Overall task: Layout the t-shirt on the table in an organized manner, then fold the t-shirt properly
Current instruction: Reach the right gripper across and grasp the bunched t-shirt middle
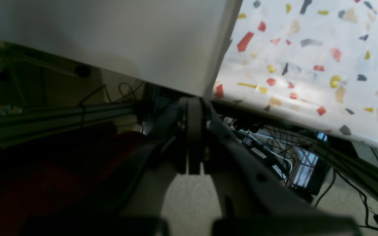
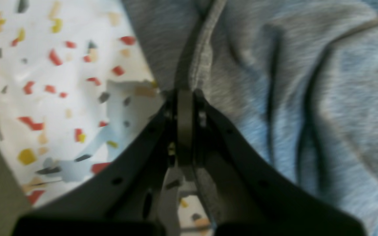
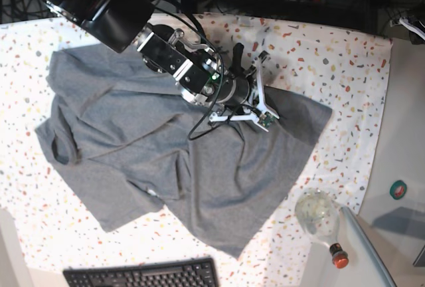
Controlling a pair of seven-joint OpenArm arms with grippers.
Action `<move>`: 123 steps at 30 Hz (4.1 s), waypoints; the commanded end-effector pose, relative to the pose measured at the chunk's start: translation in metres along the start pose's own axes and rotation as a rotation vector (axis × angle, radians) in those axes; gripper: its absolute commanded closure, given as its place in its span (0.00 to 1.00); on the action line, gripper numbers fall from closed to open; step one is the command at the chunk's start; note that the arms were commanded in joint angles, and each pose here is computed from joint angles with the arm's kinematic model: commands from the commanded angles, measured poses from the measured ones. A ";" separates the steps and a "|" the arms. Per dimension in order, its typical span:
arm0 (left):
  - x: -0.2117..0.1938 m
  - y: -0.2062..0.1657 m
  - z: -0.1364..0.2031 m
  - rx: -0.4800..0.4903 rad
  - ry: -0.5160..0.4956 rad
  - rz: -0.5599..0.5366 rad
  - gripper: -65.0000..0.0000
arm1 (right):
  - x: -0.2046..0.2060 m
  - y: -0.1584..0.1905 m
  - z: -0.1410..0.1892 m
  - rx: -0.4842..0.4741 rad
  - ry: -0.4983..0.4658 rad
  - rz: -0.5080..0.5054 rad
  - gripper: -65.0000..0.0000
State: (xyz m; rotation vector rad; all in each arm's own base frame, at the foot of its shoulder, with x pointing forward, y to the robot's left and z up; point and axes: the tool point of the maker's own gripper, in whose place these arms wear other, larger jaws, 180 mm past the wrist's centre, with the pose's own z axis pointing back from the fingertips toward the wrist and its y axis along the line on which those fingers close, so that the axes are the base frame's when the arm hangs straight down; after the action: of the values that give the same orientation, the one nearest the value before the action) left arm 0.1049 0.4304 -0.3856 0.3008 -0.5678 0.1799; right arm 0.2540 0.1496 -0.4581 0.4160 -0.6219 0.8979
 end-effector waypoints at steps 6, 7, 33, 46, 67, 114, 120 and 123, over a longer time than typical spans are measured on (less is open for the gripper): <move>0.013 0.017 0.002 0.071 0.006 -0.078 1.00 | 0.017 0.022 0.024 0.035 -0.093 0.004 1.00; 0.017 0.018 0.001 0.079 0.000 -0.077 1.00 | 0.015 0.027 0.028 0.044 -0.098 0.000 1.00; 0.001 0.052 0.000 0.150 0.029 0.039 1.00 | 0.021 0.057 0.053 0.073 -0.181 -0.085 0.54; -0.003 0.064 0.005 0.172 0.037 0.049 1.00 | 0.029 -0.021 -0.013 -0.059 0.017 0.026 0.96; -0.004 0.064 0.004 0.172 0.039 0.049 1.00 | 0.031 -0.055 -0.020 -0.131 -0.057 -0.082 0.35; 0.006 0.038 -0.010 0.107 0.039 -0.001 1.00 | 0.103 -0.045 0.027 -0.135 -0.156 -0.039 1.00; 0.005 0.018 -0.018 0.060 0.048 -0.025 1.00 | 0.089 -0.082 0.011 -0.196 -0.092 -0.052 0.75; 0.016 -0.011 -0.026 -0.036 0.009 -0.032 1.00 | 0.085 -0.098 0.020 -0.222 -0.062 -0.100 0.33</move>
State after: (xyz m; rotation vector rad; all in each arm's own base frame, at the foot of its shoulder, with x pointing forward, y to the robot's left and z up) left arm 0.1287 0.4215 -0.4126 0.2449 -0.5273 0.1538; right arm 0.3511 0.1255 -0.4181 0.2608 -0.6667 0.7141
